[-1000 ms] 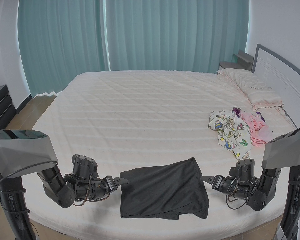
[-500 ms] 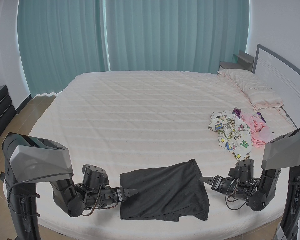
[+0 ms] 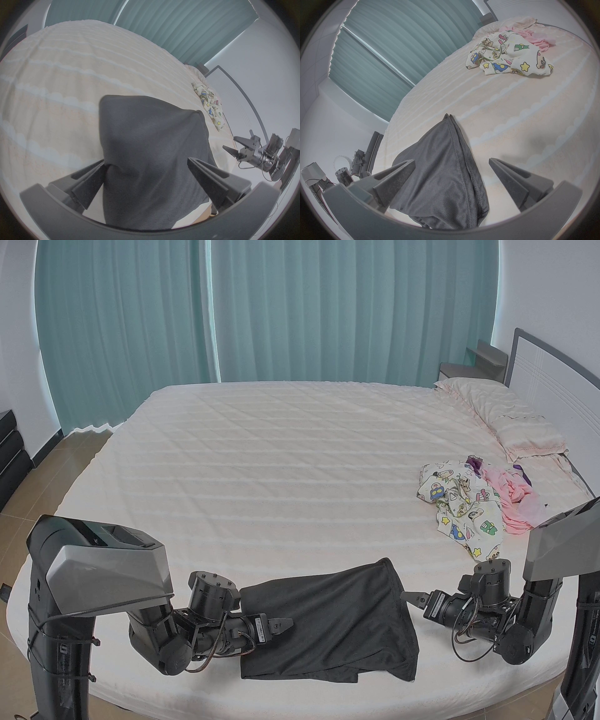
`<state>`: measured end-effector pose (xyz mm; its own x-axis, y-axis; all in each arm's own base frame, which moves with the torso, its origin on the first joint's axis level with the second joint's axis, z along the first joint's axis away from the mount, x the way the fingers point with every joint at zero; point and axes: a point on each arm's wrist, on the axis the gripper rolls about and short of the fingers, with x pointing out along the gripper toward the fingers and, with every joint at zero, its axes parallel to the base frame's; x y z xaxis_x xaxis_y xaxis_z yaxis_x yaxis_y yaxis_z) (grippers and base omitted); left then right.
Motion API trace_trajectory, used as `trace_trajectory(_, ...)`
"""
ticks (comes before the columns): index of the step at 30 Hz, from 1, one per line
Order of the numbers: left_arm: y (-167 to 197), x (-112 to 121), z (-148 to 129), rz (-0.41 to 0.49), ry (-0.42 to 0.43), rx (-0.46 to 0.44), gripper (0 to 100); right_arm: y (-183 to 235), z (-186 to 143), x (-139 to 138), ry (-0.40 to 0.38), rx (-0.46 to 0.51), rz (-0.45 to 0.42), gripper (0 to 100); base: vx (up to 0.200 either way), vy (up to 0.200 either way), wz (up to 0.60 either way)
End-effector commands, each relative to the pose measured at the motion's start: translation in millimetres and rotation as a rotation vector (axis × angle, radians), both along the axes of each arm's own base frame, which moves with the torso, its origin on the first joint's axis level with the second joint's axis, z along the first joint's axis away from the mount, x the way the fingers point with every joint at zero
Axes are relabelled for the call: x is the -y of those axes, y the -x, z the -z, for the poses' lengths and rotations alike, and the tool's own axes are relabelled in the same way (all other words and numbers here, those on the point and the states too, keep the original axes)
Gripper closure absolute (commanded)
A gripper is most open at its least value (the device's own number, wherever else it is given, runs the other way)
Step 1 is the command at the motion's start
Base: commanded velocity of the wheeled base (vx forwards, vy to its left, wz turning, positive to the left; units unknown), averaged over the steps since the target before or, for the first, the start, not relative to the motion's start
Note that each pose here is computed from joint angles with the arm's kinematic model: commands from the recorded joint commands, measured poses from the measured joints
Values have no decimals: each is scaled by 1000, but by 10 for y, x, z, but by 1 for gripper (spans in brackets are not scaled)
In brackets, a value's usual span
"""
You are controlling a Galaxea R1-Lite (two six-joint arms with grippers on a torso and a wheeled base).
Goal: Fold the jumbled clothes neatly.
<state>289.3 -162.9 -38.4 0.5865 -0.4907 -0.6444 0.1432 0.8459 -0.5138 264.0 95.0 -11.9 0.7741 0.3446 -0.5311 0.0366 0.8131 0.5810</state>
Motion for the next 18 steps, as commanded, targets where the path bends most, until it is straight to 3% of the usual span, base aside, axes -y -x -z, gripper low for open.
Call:
trace_trajectory(1, 33, 59, 9, 19, -1, -2, 0, -1, 8, -2, -1, -2, 0, 0, 0, 0, 0)
trace_trajectory(2, 32, 59, 8, 19, 0, -1, 100, -1, 8, -2, 0, -2, -1, 0, 0, 0, 0)
trace_trajectory(11, 42, -97, 25, -27, -14, -27, 100, 1, 10, 3, 0, -4, 1, 0, 0, 0, 0)
trace_trajectory(18, 53, -156, -92, -107, 39, -37, 100, 5, 15, 5, 1, -6, 1, 0, 0, 0, 0)
